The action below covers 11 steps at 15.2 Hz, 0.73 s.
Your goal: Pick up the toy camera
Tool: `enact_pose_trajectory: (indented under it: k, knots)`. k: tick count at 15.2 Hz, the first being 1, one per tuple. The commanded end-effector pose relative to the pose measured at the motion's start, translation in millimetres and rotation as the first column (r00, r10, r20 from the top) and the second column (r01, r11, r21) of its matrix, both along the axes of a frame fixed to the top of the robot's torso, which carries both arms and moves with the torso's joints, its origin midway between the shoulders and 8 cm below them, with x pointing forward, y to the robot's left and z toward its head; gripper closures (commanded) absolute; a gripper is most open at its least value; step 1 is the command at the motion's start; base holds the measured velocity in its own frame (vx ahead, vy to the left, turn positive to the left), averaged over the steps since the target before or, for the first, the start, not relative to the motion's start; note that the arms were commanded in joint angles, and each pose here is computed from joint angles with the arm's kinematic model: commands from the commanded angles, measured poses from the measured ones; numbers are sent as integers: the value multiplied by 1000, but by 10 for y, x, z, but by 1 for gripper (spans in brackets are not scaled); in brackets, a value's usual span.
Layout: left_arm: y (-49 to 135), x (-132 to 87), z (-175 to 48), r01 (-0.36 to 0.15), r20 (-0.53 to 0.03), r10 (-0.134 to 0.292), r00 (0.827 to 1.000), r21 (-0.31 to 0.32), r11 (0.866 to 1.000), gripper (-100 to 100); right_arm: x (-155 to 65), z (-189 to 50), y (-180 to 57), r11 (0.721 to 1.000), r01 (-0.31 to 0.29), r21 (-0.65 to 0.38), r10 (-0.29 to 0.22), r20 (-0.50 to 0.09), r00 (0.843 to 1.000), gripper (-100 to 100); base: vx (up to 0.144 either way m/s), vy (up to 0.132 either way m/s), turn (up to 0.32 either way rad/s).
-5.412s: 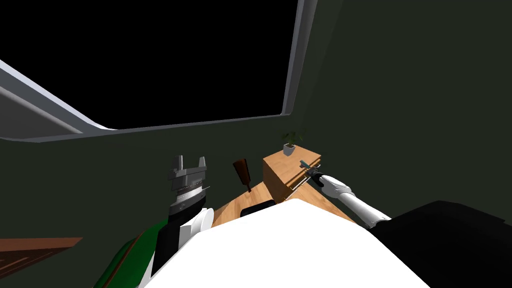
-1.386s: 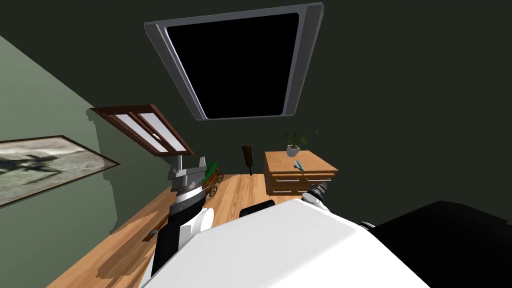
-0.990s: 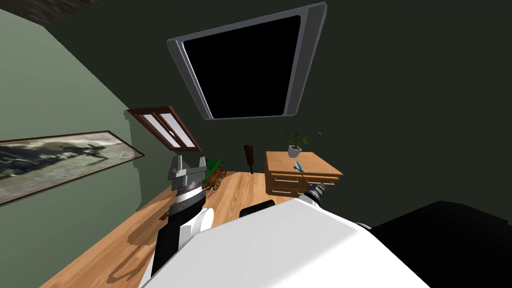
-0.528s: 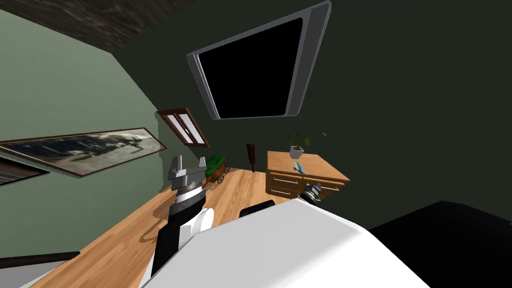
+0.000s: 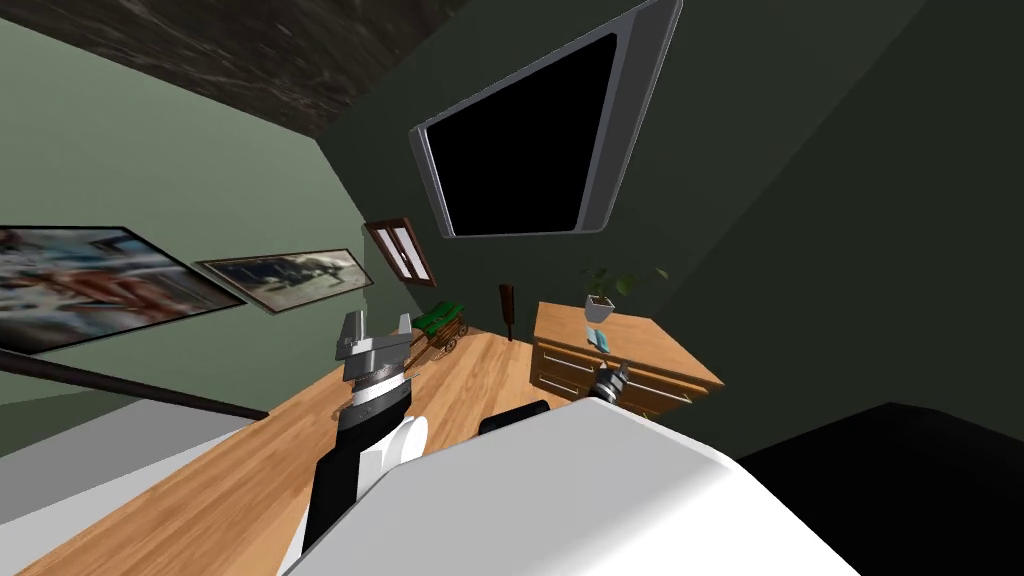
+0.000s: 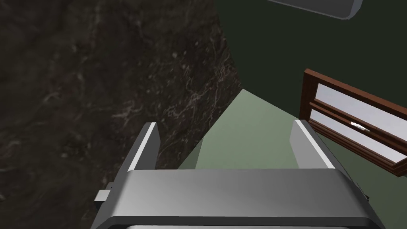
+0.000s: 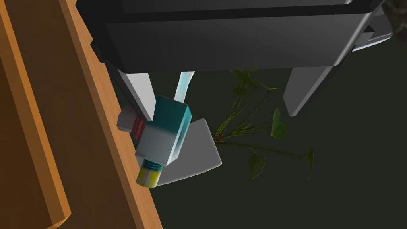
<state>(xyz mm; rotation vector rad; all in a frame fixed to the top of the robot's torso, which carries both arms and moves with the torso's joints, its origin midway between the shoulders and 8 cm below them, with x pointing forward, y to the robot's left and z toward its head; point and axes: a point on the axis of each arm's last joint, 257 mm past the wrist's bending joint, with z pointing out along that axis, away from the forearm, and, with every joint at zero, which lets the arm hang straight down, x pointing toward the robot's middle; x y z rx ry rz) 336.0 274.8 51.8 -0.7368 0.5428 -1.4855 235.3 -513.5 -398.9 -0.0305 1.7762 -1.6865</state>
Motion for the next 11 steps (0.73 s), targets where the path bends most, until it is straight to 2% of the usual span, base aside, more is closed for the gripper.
enact_pose_trajectory:
  k: [1,4,6,11]
  knots:
    - [0,0,0,0,0,0,1000,0,1000,0,67,79,189,999,-31,-18,32,47,998,-100,-85,-129,271]
    - [0,0,0,0,0,0,1000,0,1000,0,128,125,328,998,-55,-27,57,77,995,-100,-69,-148,263]
    - [0,0,0,0,0,0,1000,0,1000,0,247,213,589,994,-102,-41,106,131,986,-100,-41,-146,277]
    - [0,0,0,0,0,0,1000,0,1000,0,352,291,815,988,-143,-51,150,176,973,-100,-13,-146,194]
